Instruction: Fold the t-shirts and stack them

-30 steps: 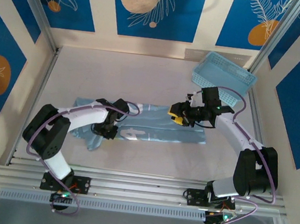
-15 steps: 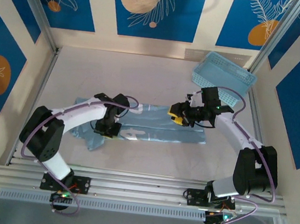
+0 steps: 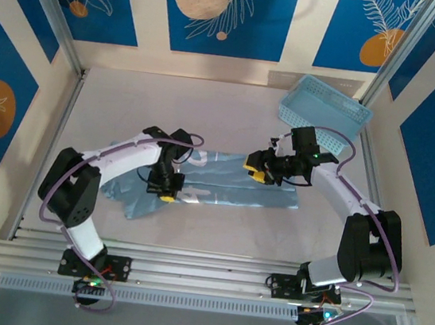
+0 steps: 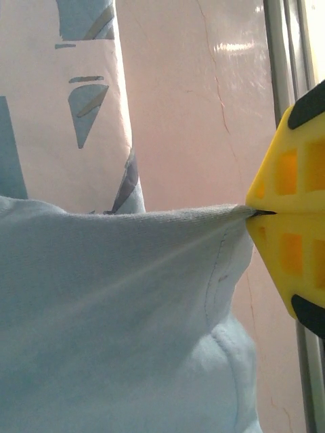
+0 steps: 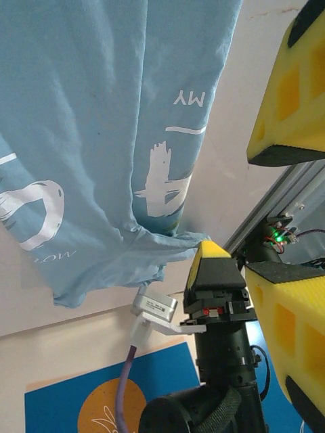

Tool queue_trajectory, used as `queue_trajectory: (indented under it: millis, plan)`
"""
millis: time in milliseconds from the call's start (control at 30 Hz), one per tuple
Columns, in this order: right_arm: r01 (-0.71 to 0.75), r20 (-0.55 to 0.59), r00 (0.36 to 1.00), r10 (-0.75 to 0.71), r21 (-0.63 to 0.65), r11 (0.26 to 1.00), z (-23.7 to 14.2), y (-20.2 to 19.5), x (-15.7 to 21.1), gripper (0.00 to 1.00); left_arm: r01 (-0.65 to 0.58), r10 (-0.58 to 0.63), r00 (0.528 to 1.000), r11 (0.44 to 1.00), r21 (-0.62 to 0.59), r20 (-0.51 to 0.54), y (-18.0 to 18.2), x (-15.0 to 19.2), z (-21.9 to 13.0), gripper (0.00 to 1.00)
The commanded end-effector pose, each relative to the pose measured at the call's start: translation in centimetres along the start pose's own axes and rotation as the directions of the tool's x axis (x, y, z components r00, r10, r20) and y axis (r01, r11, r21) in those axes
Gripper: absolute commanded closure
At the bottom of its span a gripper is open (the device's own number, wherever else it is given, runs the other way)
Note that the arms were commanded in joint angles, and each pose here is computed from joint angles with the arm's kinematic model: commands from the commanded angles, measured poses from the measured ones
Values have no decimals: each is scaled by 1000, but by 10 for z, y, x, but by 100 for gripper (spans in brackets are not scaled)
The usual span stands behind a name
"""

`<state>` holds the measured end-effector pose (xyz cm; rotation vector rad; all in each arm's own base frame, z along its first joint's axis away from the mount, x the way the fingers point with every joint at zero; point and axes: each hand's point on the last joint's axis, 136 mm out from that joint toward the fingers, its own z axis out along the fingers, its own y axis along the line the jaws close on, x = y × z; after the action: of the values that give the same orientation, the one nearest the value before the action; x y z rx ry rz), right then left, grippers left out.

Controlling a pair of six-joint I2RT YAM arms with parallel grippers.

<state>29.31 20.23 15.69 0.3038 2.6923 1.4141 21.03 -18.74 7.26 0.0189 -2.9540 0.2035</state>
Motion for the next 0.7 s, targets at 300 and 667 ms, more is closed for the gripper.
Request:
queue_trajectory:
  millis: [300,667]
  plan:
    - [11,-4,1000,-11,5,1000,-4,2,3,56,96,-93,995,994,53,-45,-9,-3,5,93]
    - [34,-7,999,-34,10,999,-2,-3,6,55,413,-394,907,903,-122,151,133,18,-17,47]
